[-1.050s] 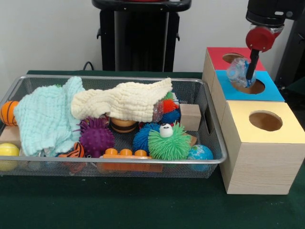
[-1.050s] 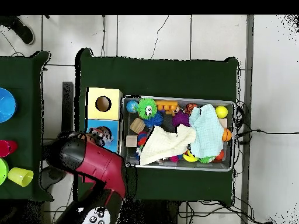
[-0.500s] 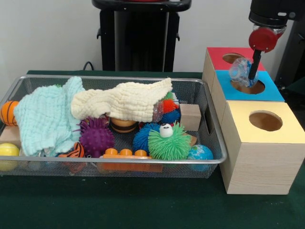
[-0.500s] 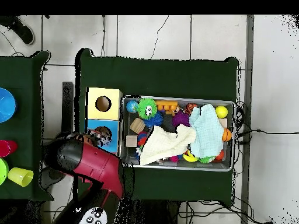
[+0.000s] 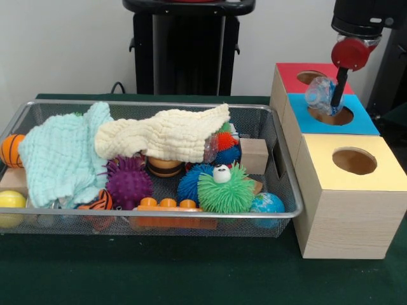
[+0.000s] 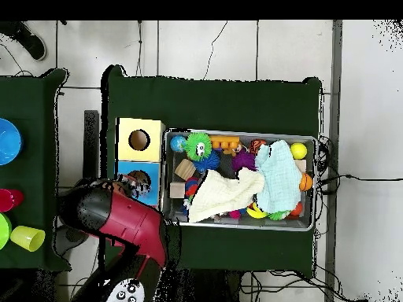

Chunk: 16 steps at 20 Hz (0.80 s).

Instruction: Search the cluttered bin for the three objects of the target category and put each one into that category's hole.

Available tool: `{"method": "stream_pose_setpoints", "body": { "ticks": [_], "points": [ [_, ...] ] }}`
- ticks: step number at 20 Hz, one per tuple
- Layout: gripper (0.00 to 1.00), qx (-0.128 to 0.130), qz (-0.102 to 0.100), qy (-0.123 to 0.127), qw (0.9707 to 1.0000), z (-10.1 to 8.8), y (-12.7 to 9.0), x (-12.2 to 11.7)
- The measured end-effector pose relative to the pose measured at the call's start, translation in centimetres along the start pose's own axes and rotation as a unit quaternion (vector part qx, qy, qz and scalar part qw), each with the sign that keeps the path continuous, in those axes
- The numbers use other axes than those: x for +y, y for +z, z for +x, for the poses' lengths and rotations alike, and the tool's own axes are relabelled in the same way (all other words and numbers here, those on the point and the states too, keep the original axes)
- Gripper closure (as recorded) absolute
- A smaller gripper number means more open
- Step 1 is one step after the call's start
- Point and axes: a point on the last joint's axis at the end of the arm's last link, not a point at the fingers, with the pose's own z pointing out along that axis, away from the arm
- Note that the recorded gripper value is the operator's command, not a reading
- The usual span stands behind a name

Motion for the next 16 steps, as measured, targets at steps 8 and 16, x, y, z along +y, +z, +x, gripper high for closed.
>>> {"method": "stream_pose_setpoints", "body": {
  "ticks": [8,16],
  "points": [
    [0.00,-0.001,-0.002,-0.003,1.0000,0.4,0.3,0.3],
    [0.00,0.001,-0.009,-0.011,0.9999,1.3,0.7,1.2]
  ]
}}
